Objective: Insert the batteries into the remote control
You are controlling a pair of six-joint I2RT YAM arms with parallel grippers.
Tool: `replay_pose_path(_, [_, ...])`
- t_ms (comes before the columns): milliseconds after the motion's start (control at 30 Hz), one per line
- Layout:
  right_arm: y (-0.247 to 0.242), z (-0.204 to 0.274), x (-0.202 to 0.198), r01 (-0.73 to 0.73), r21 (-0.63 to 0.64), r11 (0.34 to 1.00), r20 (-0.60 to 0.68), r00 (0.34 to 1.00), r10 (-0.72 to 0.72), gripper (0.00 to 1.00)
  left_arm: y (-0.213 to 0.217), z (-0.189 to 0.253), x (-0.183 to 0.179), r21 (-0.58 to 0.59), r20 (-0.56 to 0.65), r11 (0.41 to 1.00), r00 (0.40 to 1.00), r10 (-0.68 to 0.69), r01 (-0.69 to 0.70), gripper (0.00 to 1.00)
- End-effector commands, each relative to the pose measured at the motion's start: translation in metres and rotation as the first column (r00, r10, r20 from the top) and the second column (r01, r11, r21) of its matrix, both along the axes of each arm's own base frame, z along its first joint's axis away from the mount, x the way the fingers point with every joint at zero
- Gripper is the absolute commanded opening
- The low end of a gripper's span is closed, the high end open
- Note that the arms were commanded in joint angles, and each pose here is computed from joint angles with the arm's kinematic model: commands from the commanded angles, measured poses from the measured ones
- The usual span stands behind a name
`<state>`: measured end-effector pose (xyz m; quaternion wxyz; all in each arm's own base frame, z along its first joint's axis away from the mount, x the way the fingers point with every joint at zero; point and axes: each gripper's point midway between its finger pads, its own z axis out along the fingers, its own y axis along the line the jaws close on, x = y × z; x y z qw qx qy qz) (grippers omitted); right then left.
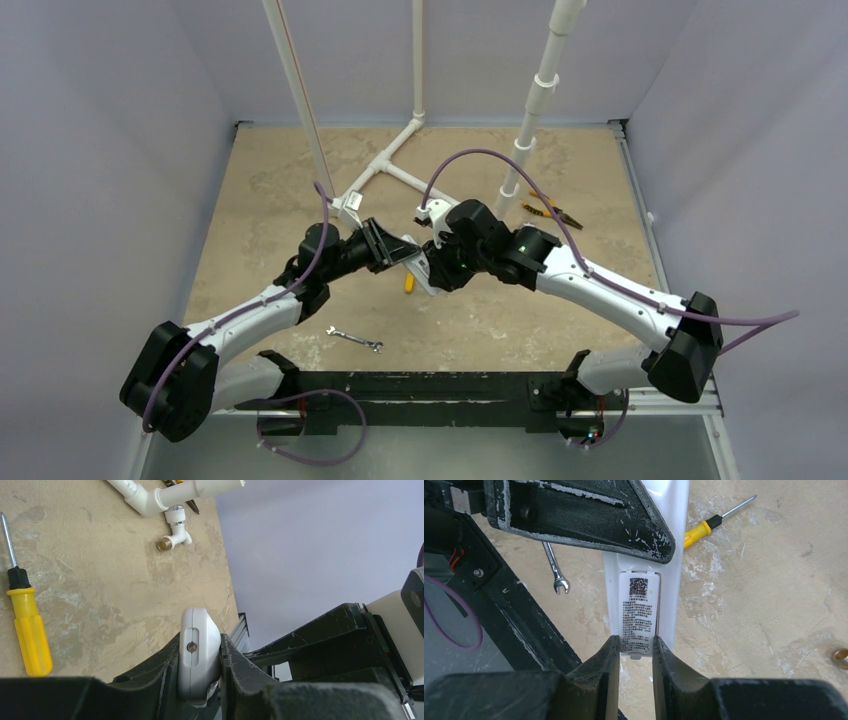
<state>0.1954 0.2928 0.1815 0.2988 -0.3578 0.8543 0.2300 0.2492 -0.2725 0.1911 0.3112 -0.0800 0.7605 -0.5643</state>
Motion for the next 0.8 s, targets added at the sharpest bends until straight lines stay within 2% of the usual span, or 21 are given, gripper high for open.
replay_pose_path(0, [0.005,0.011,0.003,-0.019,0.007,1.0,0.026,0.999,0.018,0.07,-0.003,0.019,0.004,-0.035,0.053,0.999,0.999,0.005,-0.003,0.0])
replay_pose_path(767, [0.016,0.011,0.016,-0.024,0.003,1.0,0.057,0.998,0.024,0.08,-0.005,0.018,0.005,-0.023,0.046,1.0,0.999,-0.006,0.007,0.0])
